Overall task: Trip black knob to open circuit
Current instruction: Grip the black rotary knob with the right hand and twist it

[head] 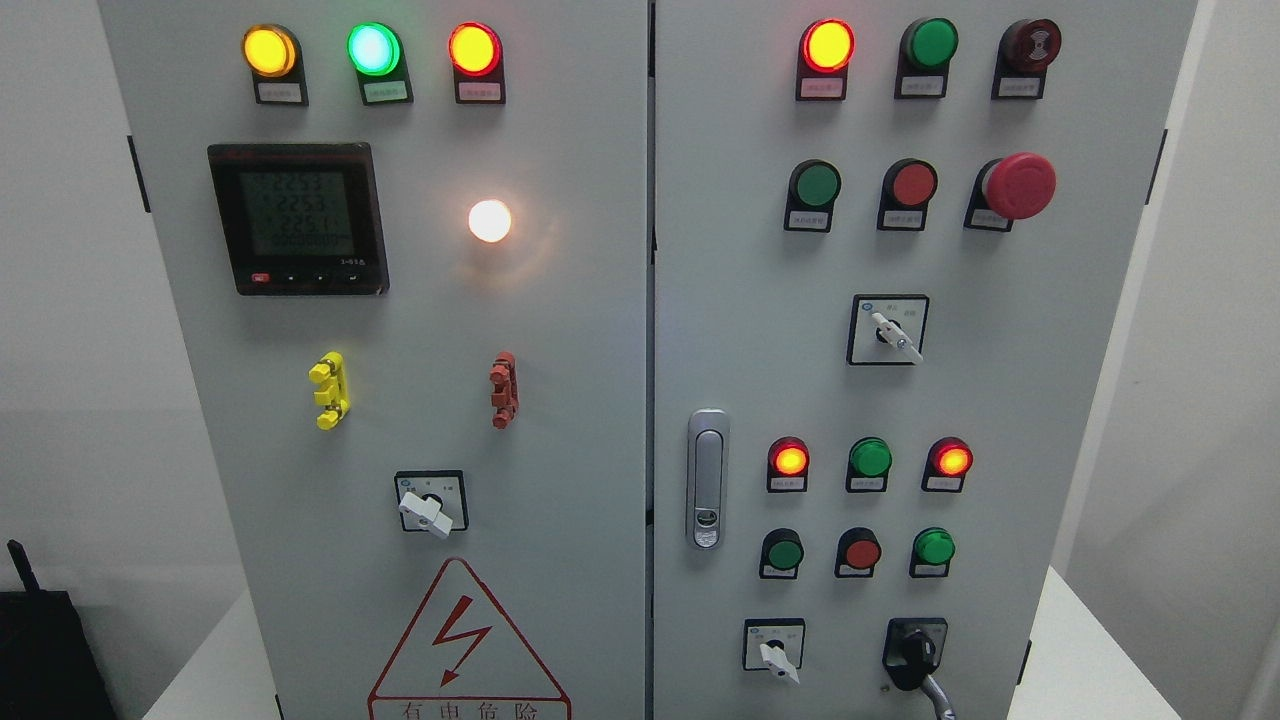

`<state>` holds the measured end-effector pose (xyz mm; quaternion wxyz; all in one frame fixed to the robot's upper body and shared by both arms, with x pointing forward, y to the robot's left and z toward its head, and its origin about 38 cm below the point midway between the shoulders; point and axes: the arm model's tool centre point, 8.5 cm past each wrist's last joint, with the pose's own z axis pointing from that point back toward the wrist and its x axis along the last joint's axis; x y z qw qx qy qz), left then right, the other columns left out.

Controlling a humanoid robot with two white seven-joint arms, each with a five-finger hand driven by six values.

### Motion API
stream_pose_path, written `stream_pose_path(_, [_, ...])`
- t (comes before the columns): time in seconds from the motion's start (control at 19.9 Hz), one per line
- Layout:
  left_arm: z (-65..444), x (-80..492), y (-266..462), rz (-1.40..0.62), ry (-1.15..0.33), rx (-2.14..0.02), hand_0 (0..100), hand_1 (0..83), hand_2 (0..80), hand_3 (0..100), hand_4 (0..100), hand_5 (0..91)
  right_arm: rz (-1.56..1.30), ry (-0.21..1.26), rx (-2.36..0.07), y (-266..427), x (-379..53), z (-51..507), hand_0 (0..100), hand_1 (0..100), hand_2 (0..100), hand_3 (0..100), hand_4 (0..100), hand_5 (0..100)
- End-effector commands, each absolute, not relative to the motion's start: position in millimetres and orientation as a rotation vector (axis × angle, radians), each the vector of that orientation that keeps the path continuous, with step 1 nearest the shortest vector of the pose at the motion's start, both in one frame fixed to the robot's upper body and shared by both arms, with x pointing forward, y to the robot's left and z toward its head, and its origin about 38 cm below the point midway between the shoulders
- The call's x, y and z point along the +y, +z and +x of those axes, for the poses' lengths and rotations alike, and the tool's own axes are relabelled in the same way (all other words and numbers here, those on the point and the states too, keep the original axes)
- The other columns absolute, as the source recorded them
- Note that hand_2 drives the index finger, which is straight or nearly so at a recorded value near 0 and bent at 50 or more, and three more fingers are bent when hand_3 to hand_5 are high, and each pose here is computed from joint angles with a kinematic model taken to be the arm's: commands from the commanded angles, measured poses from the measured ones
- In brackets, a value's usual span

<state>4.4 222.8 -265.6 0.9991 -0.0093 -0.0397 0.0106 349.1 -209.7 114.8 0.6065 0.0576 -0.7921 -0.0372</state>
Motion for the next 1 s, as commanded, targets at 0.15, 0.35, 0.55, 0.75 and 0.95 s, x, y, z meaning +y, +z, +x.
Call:
stream_pose_path(0.15, [7.2, 221.9, -265.5, -0.02, 0.025, -0.085, 12, 38.9, 0.0, 0, 0, 0.0, 0.183, -0.045, -1.904, 138.5, -195.7, 350.9, 98, 82, 0, 100, 97, 97])
stream_pose_path(0.35, [7.1, 222.8, -265.5, -0.018, 0.025, -0.084, 12, 38.9, 0.0, 0, 0, 0.0, 0.192, -0.048, -1.904, 139.2, -190.8, 351.2, 98, 82, 0, 100, 97, 97])
stream_pose_path(0.55, [7.2, 221.9, -265.5, -0.02, 0.025, -0.085, 12, 38.9, 0.0, 0, 0, 0.0, 0.197, -0.045, -1.909, 141.2, -188.6, 351.6, 98, 82, 0, 100, 97, 97])
stream_pose_path(0.75, [6.2, 222.8, -265.5, -0.018, 0.025, -0.084, 12, 38.9, 0.0, 0, 0, 0.0, 0.199, -0.044, -1.911, 141.7, -188.0, 351.5, 98, 82, 0, 100, 97, 97])
stream_pose_path(0.95, [7.2, 221.9, -265.5, -0.02, 0.025, -0.085, 12, 38.9, 0.0, 0, 0, 0.0, 0.202, -0.043, -1.921, 144.9, -187.5, 350.8, 98, 82, 0, 100, 97, 97])
